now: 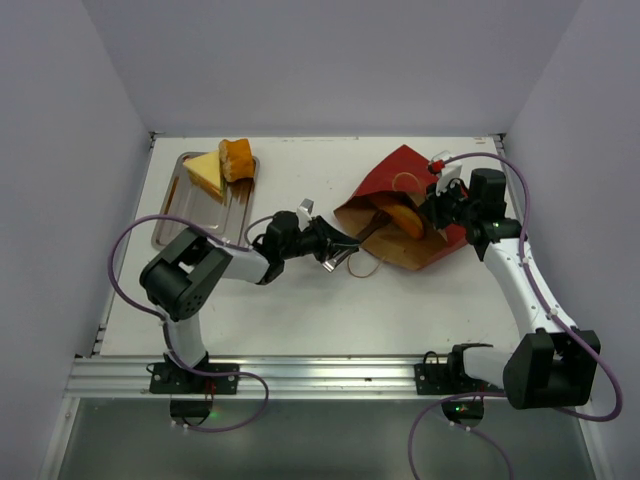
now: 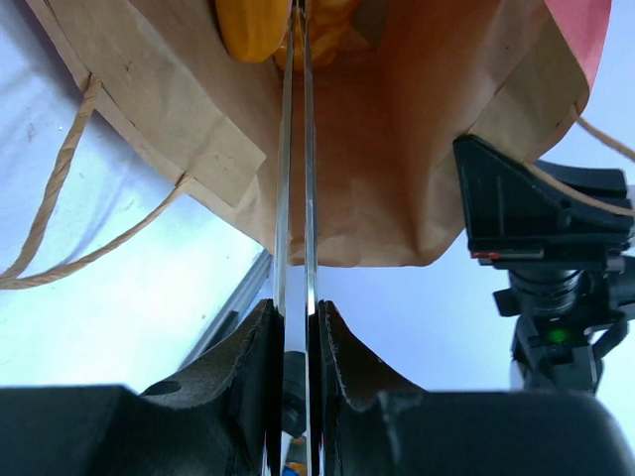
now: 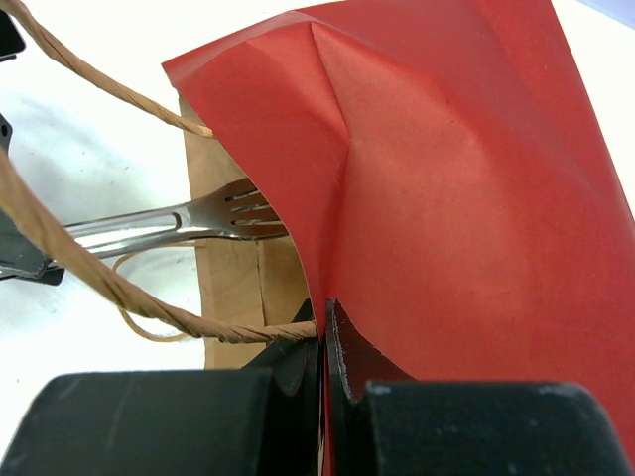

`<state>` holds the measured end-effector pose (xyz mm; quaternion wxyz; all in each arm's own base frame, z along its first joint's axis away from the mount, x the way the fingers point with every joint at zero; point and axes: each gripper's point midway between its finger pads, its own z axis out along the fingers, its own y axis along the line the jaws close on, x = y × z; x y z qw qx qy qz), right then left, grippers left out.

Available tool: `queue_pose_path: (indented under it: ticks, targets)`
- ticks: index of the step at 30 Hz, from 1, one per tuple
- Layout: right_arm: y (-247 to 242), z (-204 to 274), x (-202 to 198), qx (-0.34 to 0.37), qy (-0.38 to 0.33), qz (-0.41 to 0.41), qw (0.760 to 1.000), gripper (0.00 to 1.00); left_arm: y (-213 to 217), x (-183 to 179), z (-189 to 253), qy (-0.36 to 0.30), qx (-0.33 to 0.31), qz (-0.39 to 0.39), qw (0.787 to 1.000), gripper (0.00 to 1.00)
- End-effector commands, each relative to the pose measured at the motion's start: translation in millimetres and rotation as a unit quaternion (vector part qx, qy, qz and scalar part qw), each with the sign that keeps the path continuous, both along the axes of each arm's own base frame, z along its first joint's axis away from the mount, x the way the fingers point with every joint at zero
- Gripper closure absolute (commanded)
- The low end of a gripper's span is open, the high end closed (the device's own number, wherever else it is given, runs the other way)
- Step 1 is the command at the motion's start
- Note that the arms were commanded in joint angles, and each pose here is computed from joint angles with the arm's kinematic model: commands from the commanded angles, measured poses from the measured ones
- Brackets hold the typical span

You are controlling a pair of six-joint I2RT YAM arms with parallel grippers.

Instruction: Take the fake bread out of the paper bag

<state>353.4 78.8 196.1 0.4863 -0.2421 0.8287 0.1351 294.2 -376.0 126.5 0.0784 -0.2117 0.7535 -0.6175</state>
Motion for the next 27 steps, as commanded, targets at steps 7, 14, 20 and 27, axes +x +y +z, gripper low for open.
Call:
queue_pose_path:
  ticks: [7,14,20,27]
  targets:
    - [2,10,0,0.007,-0.017,0.001,1.000,0.98,0,-2,4,-0.065,0.025,-0.026,0.997,0.68]
    - [2,10,0,0.006,-0.017,0.001,1.000,0.98,-6,9,0,-0.083,0.032,-0.032,0.996,0.62]
    - [2,9,0,0.007,-0.016,0.001,1.000,0.98,-9,18,-9,-0.076,0.037,-0.031,0.996,0.58]
    - [1,8,0,0.006,-0.015,0.001,1.000,0.98,-13,24,-9,-0.075,0.035,-0.030,0.996,0.50]
